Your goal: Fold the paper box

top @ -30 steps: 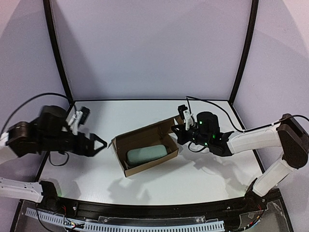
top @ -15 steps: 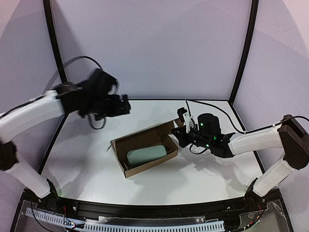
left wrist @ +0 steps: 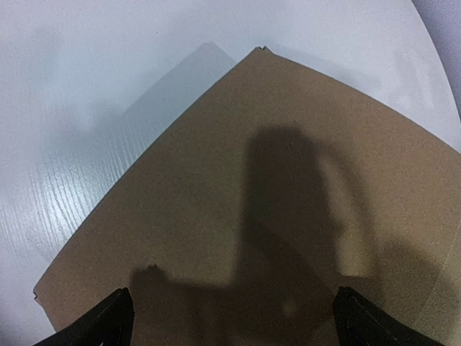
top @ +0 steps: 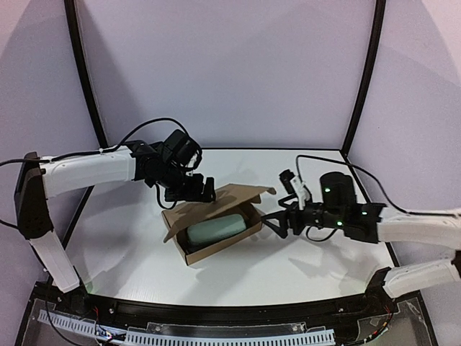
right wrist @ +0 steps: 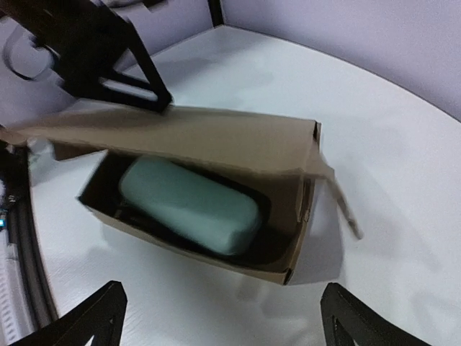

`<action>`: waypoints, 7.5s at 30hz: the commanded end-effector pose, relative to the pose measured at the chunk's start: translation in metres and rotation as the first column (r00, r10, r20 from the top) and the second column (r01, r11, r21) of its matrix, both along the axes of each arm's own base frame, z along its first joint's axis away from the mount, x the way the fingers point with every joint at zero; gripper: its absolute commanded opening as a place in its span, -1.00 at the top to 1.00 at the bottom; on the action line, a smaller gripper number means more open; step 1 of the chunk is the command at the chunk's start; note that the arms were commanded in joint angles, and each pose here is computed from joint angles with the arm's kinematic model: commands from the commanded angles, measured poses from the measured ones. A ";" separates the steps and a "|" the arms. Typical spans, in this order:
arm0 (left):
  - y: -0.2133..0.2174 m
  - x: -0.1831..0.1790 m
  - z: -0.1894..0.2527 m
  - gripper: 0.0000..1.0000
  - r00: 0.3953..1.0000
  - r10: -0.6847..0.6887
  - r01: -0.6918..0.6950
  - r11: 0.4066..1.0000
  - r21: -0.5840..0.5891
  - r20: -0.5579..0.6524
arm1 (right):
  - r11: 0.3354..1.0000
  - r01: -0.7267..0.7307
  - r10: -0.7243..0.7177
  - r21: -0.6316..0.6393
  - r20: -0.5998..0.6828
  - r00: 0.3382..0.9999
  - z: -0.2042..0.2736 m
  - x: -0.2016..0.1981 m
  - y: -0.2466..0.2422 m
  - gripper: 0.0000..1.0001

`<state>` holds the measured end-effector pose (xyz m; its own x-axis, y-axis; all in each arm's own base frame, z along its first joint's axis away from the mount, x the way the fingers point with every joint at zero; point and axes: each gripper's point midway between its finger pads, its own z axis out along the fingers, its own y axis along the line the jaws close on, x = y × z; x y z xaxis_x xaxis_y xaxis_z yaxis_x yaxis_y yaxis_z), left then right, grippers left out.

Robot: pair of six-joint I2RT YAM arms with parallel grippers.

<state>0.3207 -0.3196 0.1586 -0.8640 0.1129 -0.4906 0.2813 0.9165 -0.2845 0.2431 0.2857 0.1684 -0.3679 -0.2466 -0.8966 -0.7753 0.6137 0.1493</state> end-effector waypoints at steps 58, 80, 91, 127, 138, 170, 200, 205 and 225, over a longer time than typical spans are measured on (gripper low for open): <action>0.088 -0.082 -0.041 -0.97 0.959 0.272 -0.281 0.946 -0.160 -0.079 | 0.989 -0.139 0.149 0.058 -0.495 0.856 -0.062 0.087 0.007 -0.97; 0.033 -0.121 -0.111 -0.98 0.962 0.133 -0.200 0.937 -0.286 -0.238 | 0.930 -0.279 0.367 0.239 -0.557 0.745 -0.098 0.050 0.040 -0.97; 0.021 -0.123 -0.054 -0.97 0.988 0.068 -0.126 0.872 -0.473 -0.139 | 0.932 -0.284 0.362 0.225 -0.594 0.718 -0.056 0.024 0.032 -0.96; 0.067 -0.058 0.022 -0.97 0.886 0.462 -0.397 0.804 -0.443 0.043 | 0.975 0.030 0.202 0.220 -0.937 0.286 0.088 0.064 0.045 -0.97; 0.062 -0.036 0.006 -0.97 0.878 0.478 -0.429 0.807 -0.407 0.021 | 0.989 0.075 0.100 0.126 -0.954 0.282 0.043 0.092 0.040 -0.97; 0.098 -0.089 0.055 -0.97 0.970 0.149 -0.110 0.974 -0.198 0.192 | 0.982 0.031 0.063 0.188 -0.475 0.878 0.113 0.154 -0.012 -0.97; 0.083 -0.070 0.109 0.04 0.986 0.058 -0.085 0.981 0.174 0.153 | 0.855 -0.230 0.246 -0.465 -0.027 0.969 0.092 0.133 -0.027 -0.46; 0.074 -0.071 0.100 0.15 0.992 0.042 -0.062 0.982 0.178 0.117 | 0.871 -0.191 0.189 -0.452 -0.050 0.981 0.090 0.142 -0.019 -0.20; 0.051 -0.066 0.087 0.94 0.995 0.015 -0.028 0.991 0.130 0.097 | 0.866 -0.217 0.192 -0.450 -0.101 0.976 0.074 0.143 -0.002 0.75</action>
